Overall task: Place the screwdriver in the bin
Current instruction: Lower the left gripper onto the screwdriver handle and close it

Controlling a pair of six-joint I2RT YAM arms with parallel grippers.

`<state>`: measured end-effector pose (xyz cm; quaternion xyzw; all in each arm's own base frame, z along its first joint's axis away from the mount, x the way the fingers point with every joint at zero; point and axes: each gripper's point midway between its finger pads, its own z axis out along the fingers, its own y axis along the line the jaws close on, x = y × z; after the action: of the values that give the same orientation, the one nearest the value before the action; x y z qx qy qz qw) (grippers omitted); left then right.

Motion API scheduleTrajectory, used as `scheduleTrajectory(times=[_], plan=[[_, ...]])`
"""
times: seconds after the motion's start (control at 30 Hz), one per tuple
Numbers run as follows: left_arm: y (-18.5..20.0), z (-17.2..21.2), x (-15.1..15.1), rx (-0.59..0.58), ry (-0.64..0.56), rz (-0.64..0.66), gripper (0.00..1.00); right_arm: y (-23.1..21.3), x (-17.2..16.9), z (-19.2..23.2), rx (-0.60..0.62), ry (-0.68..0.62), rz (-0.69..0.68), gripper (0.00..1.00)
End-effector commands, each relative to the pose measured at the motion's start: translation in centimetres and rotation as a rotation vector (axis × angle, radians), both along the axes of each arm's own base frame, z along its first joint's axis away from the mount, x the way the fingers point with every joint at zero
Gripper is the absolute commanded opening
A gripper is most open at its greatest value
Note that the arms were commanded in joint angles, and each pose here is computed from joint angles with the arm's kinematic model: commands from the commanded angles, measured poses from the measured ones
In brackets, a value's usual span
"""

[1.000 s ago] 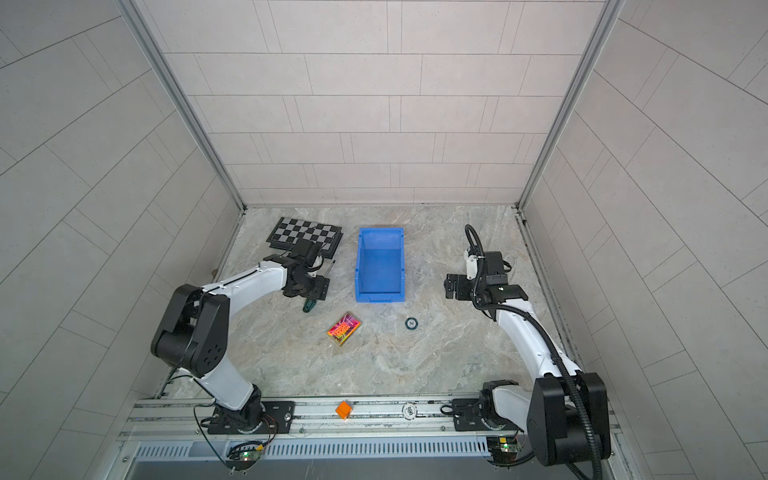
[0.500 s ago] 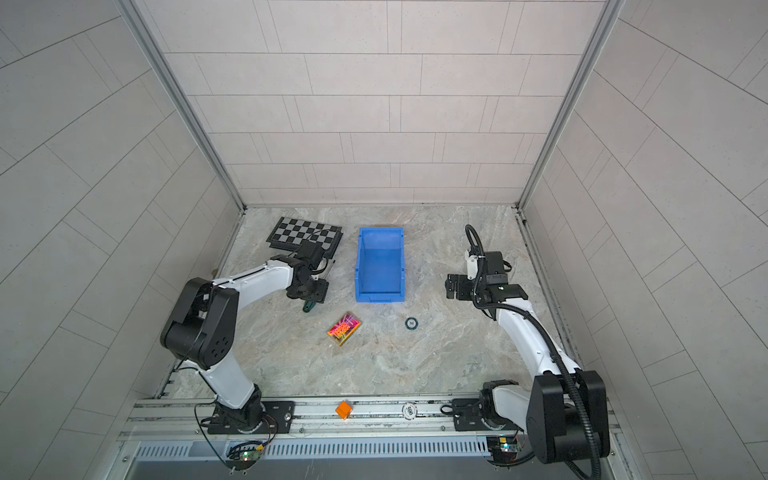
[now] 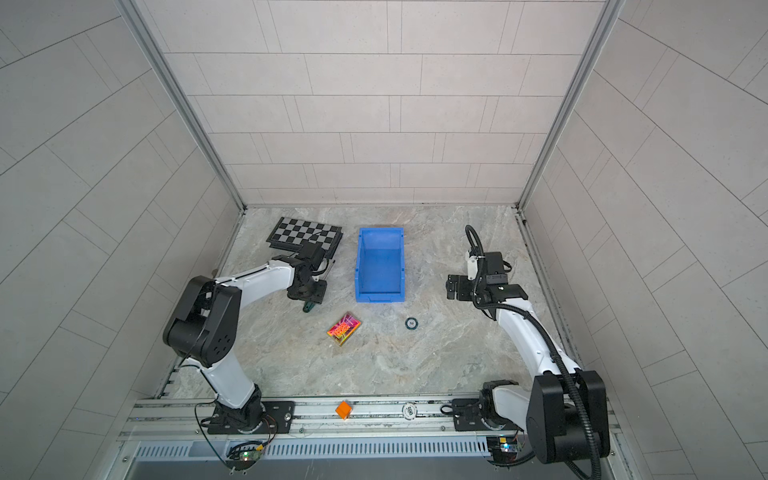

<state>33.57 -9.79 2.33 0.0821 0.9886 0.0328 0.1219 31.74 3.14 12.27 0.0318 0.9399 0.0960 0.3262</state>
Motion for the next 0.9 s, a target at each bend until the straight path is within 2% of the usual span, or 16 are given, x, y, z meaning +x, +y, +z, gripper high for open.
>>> scheduleTrajectory(times=[0.0,0.5,0.57,0.67,0.87], plan=[[-0.04,-0.28,-0.33,0.012,0.025,-0.005,0.52,-0.44,-0.14,0.22,-0.018,-0.003,-0.009,0.99],[0.60,-0.60,-0.48,0.055,0.042,-0.013,0.41,-0.45,-0.09,0.47,-0.017,-0.007,-0.012,0.99],[0.56,-0.58,-0.37,0.055,0.041,-0.013,0.41,-0.48,-0.10,0.47,-0.018,-0.006,-0.013,0.99],[0.57,-0.54,-0.27,0.058,0.043,-0.012,0.47,-0.46,-0.05,0.43,-0.019,-0.006,-0.012,0.99],[0.48,-0.58,-0.26,0.057,0.051,-0.016,0.41,-0.48,-0.02,0.37,-0.021,-0.004,-0.011,0.99]])
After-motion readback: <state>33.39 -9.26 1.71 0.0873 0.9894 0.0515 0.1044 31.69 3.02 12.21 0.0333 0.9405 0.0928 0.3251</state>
